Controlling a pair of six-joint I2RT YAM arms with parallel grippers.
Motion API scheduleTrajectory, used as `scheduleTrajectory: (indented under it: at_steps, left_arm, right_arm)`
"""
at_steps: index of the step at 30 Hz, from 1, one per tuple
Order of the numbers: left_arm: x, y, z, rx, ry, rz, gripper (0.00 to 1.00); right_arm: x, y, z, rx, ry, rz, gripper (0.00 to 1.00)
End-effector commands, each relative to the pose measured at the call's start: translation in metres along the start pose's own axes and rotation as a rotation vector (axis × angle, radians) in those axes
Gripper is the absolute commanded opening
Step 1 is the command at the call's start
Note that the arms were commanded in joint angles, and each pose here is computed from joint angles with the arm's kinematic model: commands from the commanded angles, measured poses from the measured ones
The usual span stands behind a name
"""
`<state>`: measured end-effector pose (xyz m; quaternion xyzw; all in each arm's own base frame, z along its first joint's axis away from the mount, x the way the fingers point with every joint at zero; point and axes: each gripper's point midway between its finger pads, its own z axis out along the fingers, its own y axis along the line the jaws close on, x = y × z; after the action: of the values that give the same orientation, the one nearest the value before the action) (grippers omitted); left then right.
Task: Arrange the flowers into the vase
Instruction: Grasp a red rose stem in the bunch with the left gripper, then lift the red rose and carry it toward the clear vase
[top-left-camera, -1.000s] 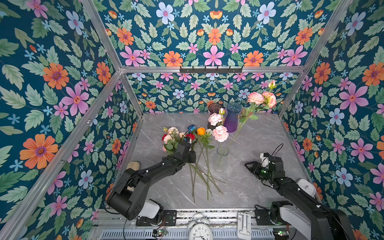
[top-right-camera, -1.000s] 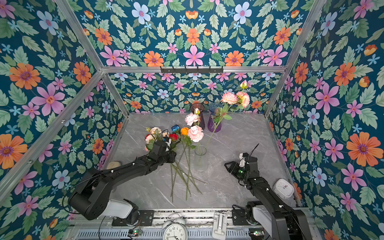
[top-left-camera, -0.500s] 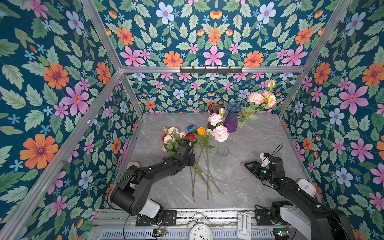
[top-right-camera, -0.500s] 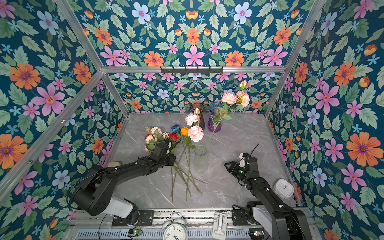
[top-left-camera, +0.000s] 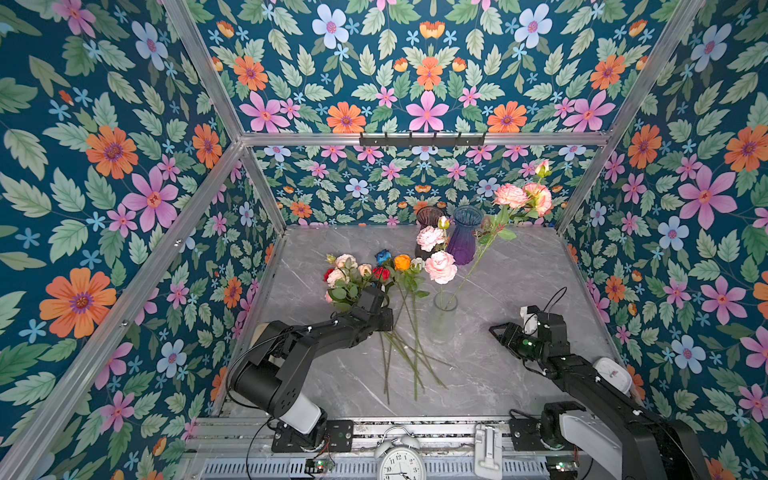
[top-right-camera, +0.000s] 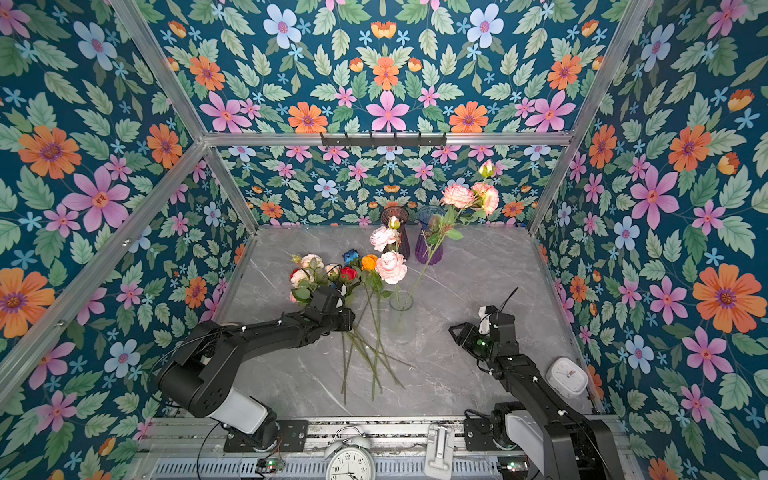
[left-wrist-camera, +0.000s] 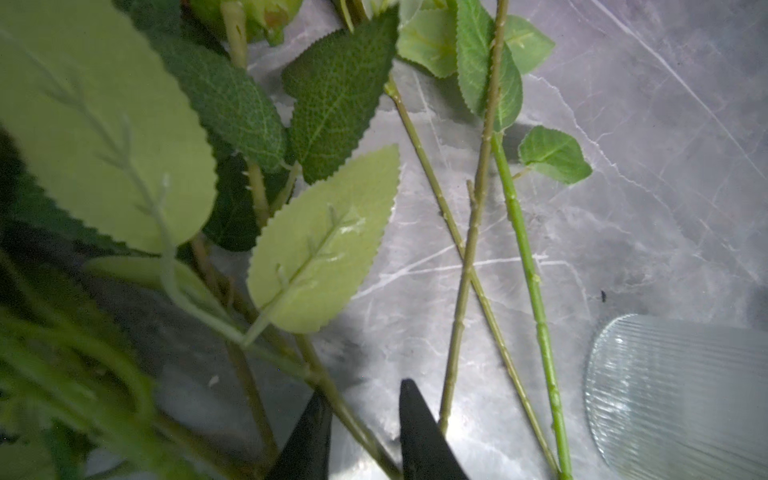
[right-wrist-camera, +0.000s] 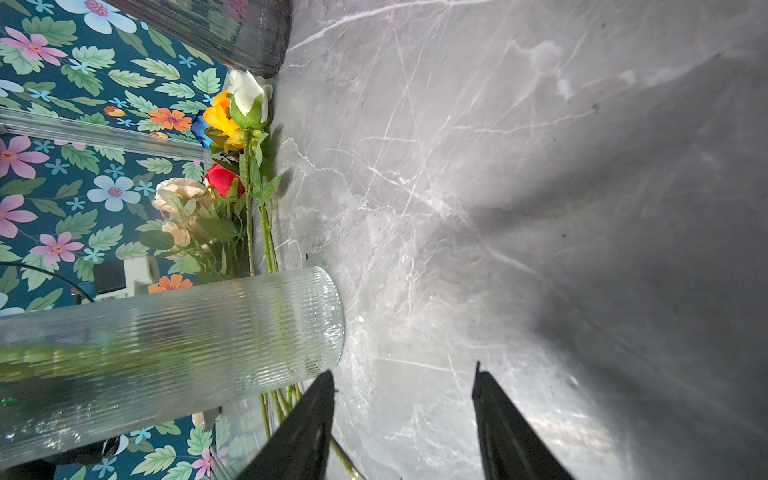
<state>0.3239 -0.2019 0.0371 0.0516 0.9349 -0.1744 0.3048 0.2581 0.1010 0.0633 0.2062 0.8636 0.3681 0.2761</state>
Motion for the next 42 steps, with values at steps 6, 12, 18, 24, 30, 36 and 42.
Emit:
scheduleTrajectory:
  at_steps: [6, 12, 18, 24, 30, 36, 42]
  left_arm:
    - [-0.016, -0.016, -0.001, 0.090, -0.052, -0.040, 0.10]
    - [-0.035, -0.026, -0.019, 0.138, -0.138, -0.057, 0.00]
    - [-0.062, -0.038, -0.054, 0.191, -0.257, -0.076, 0.00]
    - [-0.100, -0.051, -0.120, 0.253, -0.447, -0.077, 0.00]
    - [-0.126, -0.060, -0.211, 0.329, -0.666, -0.044, 0.00]
    - [-0.134, -0.081, -0.292, 0.495, -0.873, 0.037, 0.00]
    - [-0.125, -0.140, -0.308, 0.870, -0.721, 0.061, 0.00]
  right_arm:
    - [-0.005, 0.004, 0.000, -0.016, -0.019, -0.010, 0.55]
    - [-0.005, 0.005, 0.001, -0.017, -0.018, -0.011, 0.55]
    - [-0.006, 0.005, 0.001, -0.013, -0.017, -0.011, 0.55]
    - [-0.008, 0.006, 0.002, -0.012, -0.011, -0.014, 0.55]
    - [-0.007, 0.006, 0.002, -0.012, -0.008, -0.018, 0.55]
    - [-0.004, 0.008, -0.004, -0.018, -0.014, -0.026, 0.55]
    - [-0.004, 0.012, -0.017, 0.017, -0.012, -0.040, 0.55]
